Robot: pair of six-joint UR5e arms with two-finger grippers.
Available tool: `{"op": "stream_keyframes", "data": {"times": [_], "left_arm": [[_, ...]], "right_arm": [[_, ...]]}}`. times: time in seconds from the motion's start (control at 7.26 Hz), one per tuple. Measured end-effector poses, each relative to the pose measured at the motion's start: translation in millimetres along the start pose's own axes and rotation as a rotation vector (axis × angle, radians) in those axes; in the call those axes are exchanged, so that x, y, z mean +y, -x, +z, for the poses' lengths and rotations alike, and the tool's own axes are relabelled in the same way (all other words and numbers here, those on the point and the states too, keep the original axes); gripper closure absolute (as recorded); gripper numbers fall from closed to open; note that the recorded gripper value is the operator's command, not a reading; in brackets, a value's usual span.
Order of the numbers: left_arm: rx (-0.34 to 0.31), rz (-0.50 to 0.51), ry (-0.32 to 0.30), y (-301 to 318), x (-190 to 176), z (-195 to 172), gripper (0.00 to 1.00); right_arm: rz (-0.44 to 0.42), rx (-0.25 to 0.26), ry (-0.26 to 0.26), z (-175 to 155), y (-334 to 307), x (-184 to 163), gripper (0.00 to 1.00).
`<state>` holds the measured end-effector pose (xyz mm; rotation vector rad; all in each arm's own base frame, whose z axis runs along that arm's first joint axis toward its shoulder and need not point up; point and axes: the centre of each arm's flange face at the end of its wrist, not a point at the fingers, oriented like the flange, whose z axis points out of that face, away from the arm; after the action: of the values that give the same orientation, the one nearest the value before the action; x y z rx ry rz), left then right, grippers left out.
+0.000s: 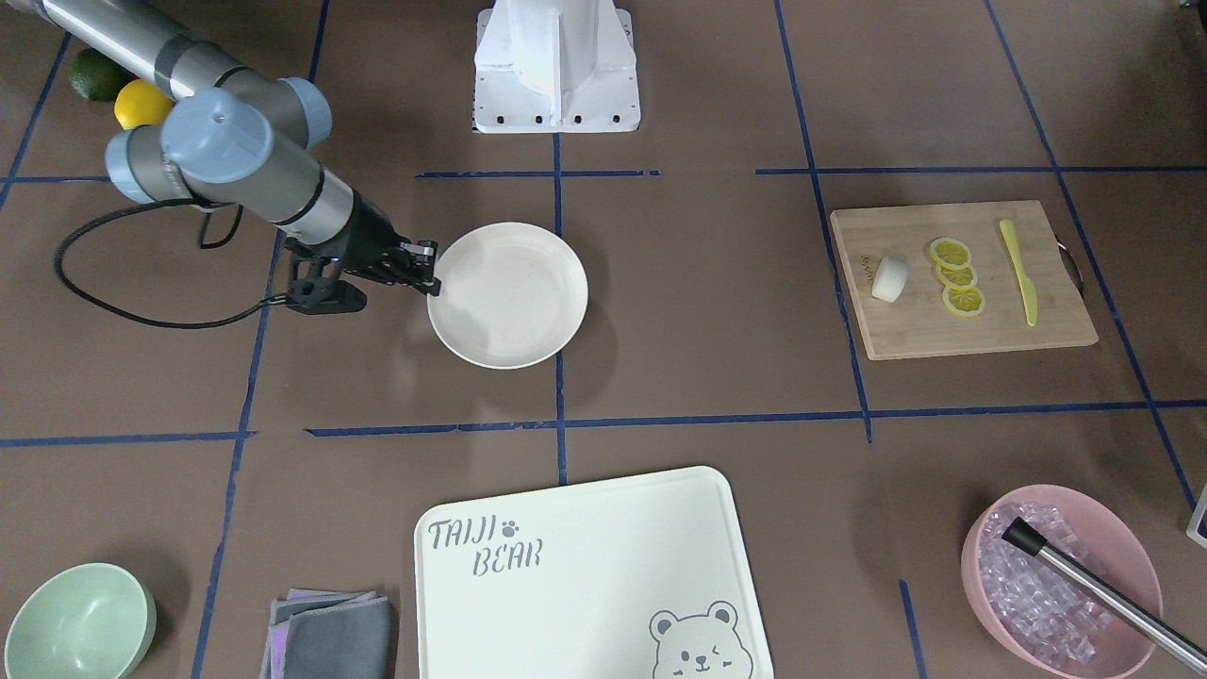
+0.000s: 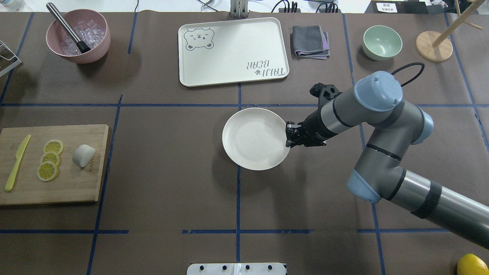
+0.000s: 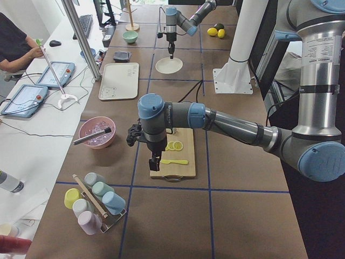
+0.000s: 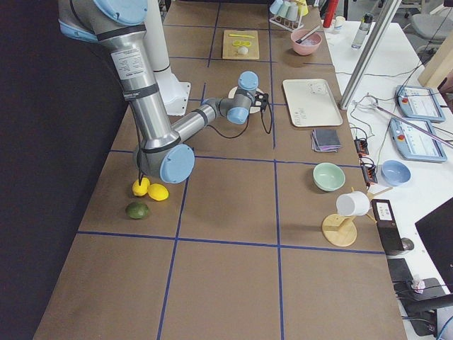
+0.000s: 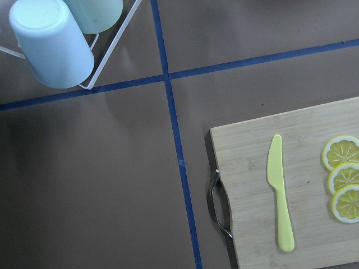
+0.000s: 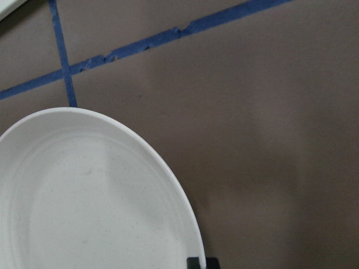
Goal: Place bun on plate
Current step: 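Slide the white plate with the right gripper toward the table center, then release the plate and lift the right gripper while the left grasps the bun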
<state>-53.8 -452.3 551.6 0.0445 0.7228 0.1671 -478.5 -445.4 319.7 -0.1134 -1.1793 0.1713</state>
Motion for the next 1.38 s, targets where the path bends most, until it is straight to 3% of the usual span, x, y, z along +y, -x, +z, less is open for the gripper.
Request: {"op": "stream_keyframes", "data": {"times": [0.28,0.41,0.55,0.69,0.96,1.1,1.38], "left_arm": [[0.000,-0.002,0.000,0,-1,0,0.00],[0.000,-0.002,-0.001,0,-1,0,0.00],[0.000,-0.001,-0.002,-1,-1,-1,0.00],[0.000,0.002,-0.003,-1,0,-1,0.00],[0.007,0.012,0.000,-4,0,2,0.00],[0.010,0.064,-0.004,-20,-7,10,0.00],[0.057,0.204,-0.009,-91,-29,47,0.00]], "right_arm": [[-0.001,0.016,-0.009,30,14,13,1.00],[-0.005,0.019,-0.012,37,16,18,0.86],[-0.007,0.022,-0.014,40,17,21,0.30],[-0.005,0.031,-0.015,41,18,22,0.00],[0.013,0.057,-0.015,31,34,23,0.00],[0.031,0.059,-0.012,5,39,16,0.00],[0.103,0.063,-0.005,-83,5,-22,0.00]]}}
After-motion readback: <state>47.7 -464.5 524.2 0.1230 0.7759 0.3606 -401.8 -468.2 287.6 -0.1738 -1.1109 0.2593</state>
